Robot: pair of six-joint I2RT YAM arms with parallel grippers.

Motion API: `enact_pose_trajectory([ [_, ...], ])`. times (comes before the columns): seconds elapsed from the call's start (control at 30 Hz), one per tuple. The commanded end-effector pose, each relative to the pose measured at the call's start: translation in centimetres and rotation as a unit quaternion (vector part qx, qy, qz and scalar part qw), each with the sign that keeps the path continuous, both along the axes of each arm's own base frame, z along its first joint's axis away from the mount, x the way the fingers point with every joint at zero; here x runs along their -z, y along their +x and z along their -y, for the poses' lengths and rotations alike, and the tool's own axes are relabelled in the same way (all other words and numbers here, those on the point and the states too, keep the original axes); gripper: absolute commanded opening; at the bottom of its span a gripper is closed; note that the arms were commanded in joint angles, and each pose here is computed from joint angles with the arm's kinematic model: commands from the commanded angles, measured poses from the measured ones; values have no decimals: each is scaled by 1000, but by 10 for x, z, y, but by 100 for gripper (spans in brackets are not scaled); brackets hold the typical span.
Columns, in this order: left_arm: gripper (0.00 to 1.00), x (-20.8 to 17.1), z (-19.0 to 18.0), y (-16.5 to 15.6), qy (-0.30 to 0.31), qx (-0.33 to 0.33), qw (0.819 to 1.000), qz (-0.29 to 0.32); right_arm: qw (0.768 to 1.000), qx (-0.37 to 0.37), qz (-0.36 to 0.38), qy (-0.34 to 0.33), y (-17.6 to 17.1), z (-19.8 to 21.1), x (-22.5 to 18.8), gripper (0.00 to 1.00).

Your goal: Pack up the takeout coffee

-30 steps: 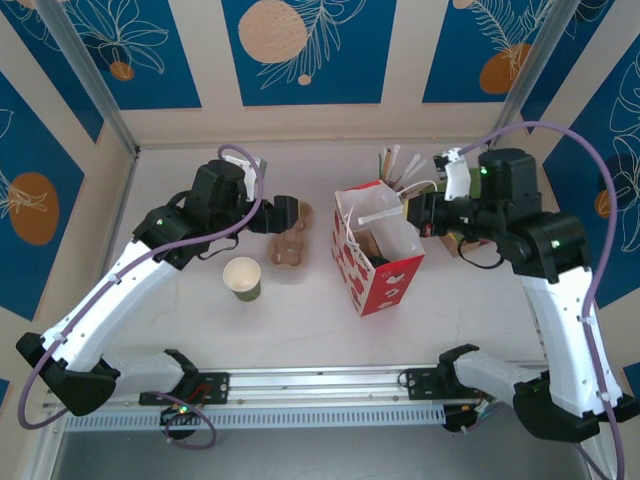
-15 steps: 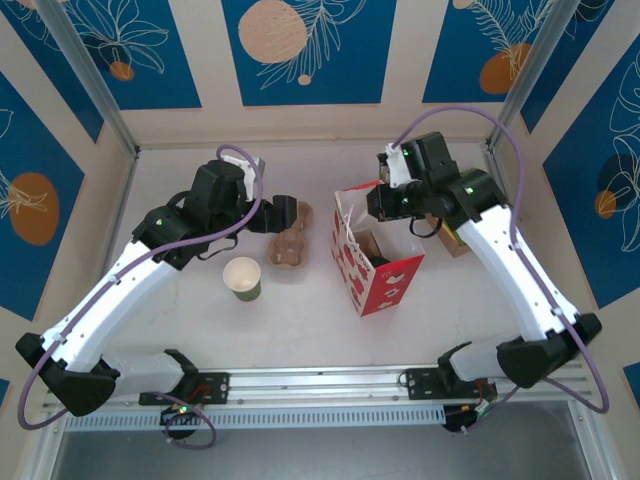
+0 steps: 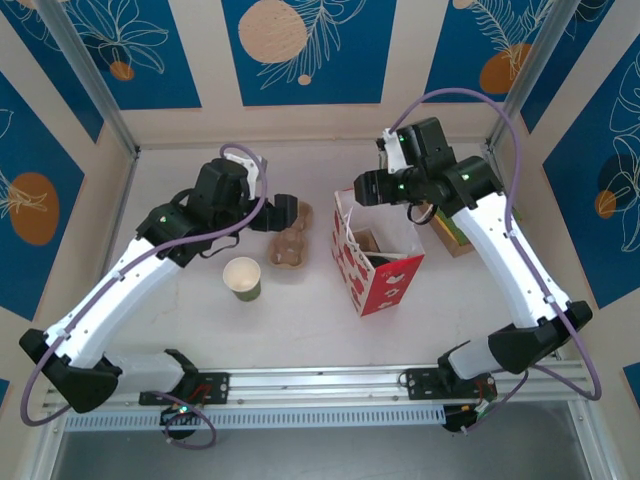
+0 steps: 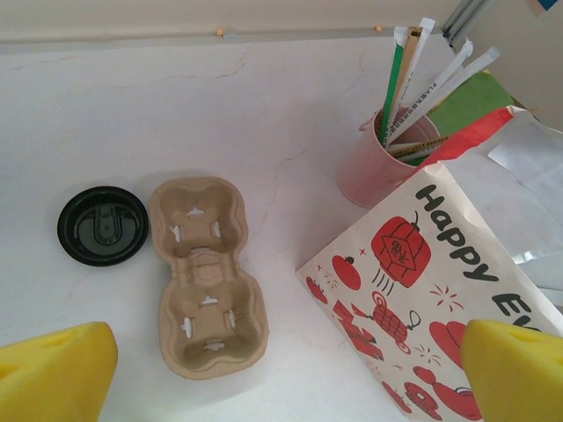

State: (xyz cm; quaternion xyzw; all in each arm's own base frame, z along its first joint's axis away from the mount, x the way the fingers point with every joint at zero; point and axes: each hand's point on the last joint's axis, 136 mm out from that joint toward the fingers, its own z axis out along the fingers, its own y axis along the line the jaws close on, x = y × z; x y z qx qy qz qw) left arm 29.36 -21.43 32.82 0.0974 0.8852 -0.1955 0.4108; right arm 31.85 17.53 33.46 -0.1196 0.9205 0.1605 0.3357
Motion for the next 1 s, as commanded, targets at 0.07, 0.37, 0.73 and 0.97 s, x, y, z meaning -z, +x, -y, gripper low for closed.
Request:
enact_pose_trajectory([
  [0.07, 100, -4, 4, 8, 9, 8, 1000, 5, 995, 68, 70, 6, -1, 44, -51, 86],
  [0.37, 100, 4, 13, 20, 11, 7, 1000, -26, 971, 219, 58, 75, 18, 130, -61, 99],
  [0.73, 100, 6, 4, 27, 34, 7, 999, -25, 930, 351, -38, 99, 49, 201, 19, 99],
  [0.97, 100, 8, -14, 30, 53, -7, 998, -29, 900, 406, -118, 102, 72, 228, 91, 99],
])
